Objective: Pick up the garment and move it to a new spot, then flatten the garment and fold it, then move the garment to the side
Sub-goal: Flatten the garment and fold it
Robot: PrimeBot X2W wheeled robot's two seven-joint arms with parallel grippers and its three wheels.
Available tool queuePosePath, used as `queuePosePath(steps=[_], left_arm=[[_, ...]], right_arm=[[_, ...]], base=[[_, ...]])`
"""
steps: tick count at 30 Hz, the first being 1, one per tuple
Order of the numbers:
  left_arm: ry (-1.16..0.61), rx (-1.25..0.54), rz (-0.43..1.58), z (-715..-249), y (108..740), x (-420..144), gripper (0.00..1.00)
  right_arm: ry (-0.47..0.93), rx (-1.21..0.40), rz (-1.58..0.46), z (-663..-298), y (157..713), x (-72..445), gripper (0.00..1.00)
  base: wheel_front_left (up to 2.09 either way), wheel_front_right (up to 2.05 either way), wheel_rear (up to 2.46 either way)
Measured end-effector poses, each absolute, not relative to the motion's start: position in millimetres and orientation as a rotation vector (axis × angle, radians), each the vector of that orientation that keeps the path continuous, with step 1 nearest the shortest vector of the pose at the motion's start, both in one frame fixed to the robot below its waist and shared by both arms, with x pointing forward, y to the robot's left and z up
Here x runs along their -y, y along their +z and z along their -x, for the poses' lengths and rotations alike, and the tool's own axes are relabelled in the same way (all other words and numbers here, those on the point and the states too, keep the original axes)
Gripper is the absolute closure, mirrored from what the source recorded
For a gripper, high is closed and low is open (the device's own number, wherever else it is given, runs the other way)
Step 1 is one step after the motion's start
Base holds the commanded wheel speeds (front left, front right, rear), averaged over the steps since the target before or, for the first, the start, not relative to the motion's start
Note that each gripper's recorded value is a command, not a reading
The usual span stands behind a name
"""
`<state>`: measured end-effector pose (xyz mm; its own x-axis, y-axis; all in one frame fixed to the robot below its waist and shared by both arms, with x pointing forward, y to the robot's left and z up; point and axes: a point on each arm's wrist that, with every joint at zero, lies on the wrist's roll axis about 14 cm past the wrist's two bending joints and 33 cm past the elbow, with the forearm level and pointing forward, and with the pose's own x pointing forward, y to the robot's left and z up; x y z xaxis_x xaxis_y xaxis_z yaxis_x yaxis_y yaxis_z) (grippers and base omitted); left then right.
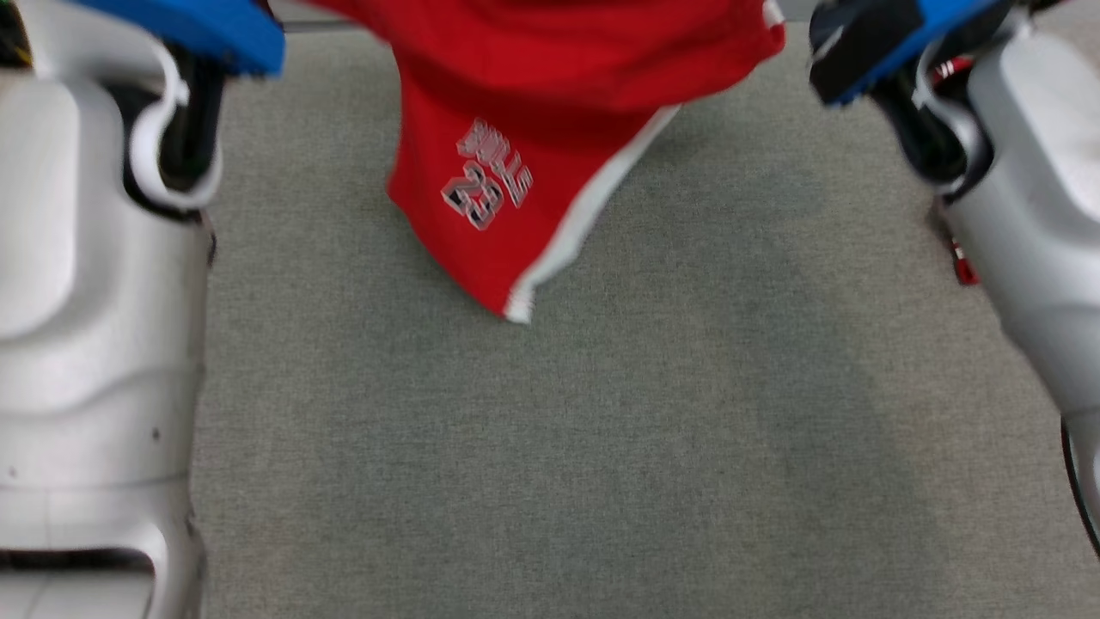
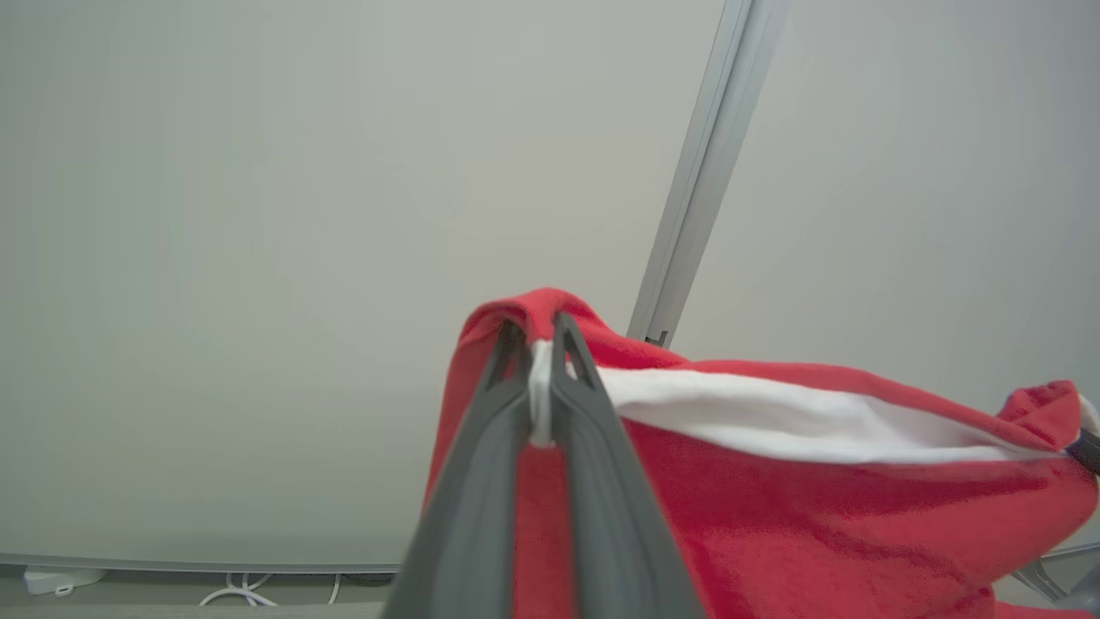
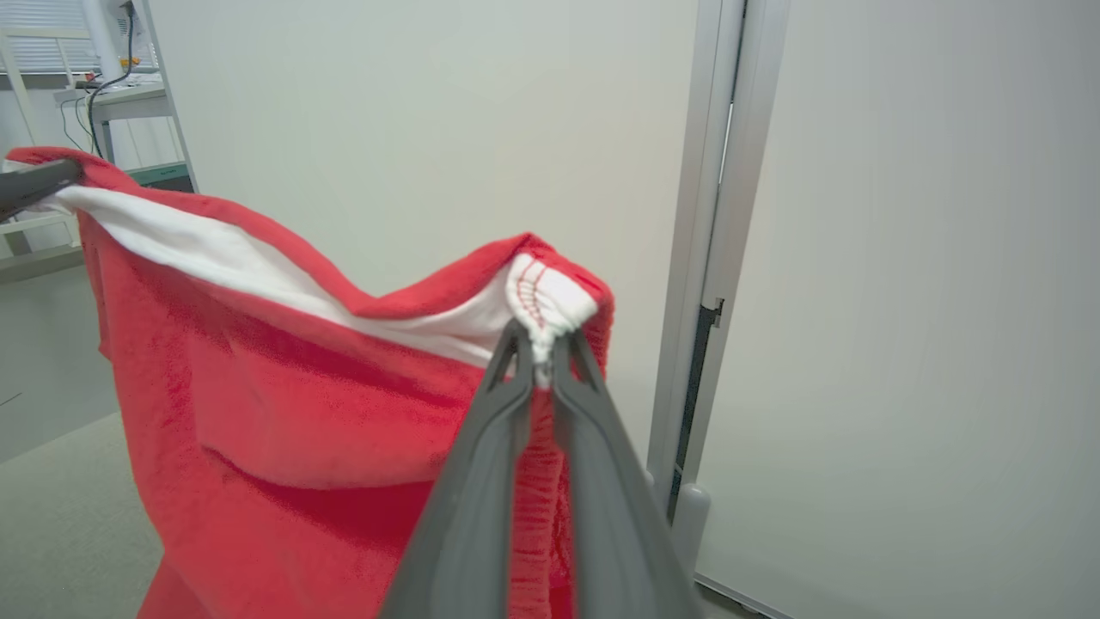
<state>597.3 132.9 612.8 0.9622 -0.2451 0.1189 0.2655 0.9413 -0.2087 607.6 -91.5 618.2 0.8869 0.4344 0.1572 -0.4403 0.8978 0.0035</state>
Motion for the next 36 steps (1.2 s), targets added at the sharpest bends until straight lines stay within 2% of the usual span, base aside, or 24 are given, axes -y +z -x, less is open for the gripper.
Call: queuePosePath(steps=[1, 3, 9, 13, 16, 20, 26, 36], left_arm=[[-0.267, 0.148, 0.19, -620.8, 638.5, -129.4, 1.0], [-0.272, 0.198, 0.188, -638.0, 661.5, -125.4, 1.0], [-0.263, 0.297, 0.199, -663.5, 698.0, -122.6, 1.0], [-0.262, 0.263, 0.223, -666.4, 676.5, -118.5, 1.0], [-0.235, 0.185, 0.266, -660.1, 626.1, -121.6, 1.0], [-0.187, 0.037, 0.324, -632.1, 540.8, -125.3, 1.0], [-0.15, -0.13, 0.376, -567.6, 455.1, -126.2, 1.0], [-0.063, -0.213, 0.401, -444.2, 413.2, -151.5, 1.0]], right_arm=[[0.43, 0.199, -0.045, -629.4, 642.1, 95.0, 1.0], [0.417, 0.241, -0.053, -644.9, 662.0, 95.1, 1.0], [0.387, 0.308, -0.076, -666.1, 691.1, 97.0, 1.0], [0.418, 0.262, -0.033, -663.0, 668.1, 85.4, 1.0], [0.428, 0.168, -0.051, -654.1, 621.5, 83.4, 1.0], [0.461, 0.028, -0.055, -626.4, 553.6, 76.9, 1.0], [0.524, -0.069, -0.079, -569.1, 498.2, 71.1, 1.0], [0.541, -0.199, -0.222, -445.5, 448.4, 72.6, 1.0]], base=[[0.0, 0.0, 0.0], [0.0, 0.0, 0.0], [0.0, 0.0, 0.0], [0.0, 0.0, 0.0], [0.0, 0.0, 0.0], [0.0, 0.0, 0.0], [0.0, 0.0, 0.0], [0.0, 0.0, 0.0]])
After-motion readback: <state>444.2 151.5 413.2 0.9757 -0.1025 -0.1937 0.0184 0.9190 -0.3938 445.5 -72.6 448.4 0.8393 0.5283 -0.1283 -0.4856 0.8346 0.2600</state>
